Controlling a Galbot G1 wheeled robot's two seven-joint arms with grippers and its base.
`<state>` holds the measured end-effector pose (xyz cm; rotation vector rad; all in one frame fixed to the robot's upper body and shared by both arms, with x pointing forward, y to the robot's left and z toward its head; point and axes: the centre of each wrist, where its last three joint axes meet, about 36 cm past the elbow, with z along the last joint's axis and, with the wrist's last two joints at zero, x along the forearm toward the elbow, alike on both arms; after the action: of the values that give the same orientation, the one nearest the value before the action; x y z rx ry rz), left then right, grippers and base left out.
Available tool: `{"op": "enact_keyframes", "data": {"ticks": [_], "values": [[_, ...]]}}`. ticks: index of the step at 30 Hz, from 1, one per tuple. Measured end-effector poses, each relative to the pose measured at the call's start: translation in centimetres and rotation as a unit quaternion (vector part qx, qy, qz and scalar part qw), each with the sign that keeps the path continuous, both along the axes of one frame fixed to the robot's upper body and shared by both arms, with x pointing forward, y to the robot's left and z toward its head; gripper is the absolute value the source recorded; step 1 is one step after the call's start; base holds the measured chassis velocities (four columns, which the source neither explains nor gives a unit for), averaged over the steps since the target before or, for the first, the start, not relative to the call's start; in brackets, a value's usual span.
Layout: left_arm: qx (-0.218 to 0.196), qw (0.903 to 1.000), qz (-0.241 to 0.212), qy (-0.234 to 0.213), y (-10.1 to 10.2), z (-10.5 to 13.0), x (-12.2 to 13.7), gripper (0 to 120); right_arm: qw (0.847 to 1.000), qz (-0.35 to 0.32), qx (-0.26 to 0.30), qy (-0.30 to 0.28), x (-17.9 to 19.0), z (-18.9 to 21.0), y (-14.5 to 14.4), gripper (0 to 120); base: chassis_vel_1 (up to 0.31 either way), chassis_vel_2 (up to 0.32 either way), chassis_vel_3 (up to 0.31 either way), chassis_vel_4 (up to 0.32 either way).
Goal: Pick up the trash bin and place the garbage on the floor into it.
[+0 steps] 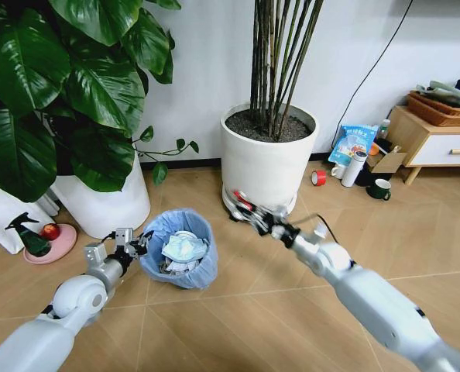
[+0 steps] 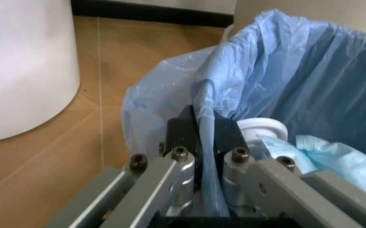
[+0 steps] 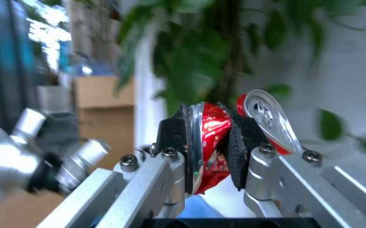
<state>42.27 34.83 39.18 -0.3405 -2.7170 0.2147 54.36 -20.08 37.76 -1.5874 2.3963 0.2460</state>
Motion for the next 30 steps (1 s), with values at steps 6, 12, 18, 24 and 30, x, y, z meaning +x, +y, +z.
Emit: {"op": "enact_keyframes", "data": {"ticks": [6,12,18,24,30], "values": [[-0.001,1.0000,0.000,0.000,0.0,0.0,0.0,0,0.998,0.063,0.008,0.007,0.3,-0.3,4.5,13,0.000,0.000,0.000,0.000],[-0.001,1.0000,0.000,-0.001,0.1,0.1,0.2,0,0.994,0.101,-0.012,0.029,-0.4,-2.5,6.9,13,0.000,0.000,0.000,0.000],[-0.005,1.0000,-0.001,-0.001,-0.1,0.1,0.3,0,0.993,0.107,-0.037,0.040,-0.2,-4.5,8.0,21,0.000,0.000,0.000,0.000],[-0.004,1.0000,-0.001,-0.001,0.1,0.3,0.4,0,0.992,0.106,-0.047,0.043,0.1,-5.0,8.4,41,0.000,0.000,0.000,0.000],[-0.002,1.0000,0.000,-0.002,0.3,0.4,0.4,0,0.992,0.102,-0.051,0.044,0.4,-5.1,8.2,63,0.000,0.000,0.000,0.000]]}}
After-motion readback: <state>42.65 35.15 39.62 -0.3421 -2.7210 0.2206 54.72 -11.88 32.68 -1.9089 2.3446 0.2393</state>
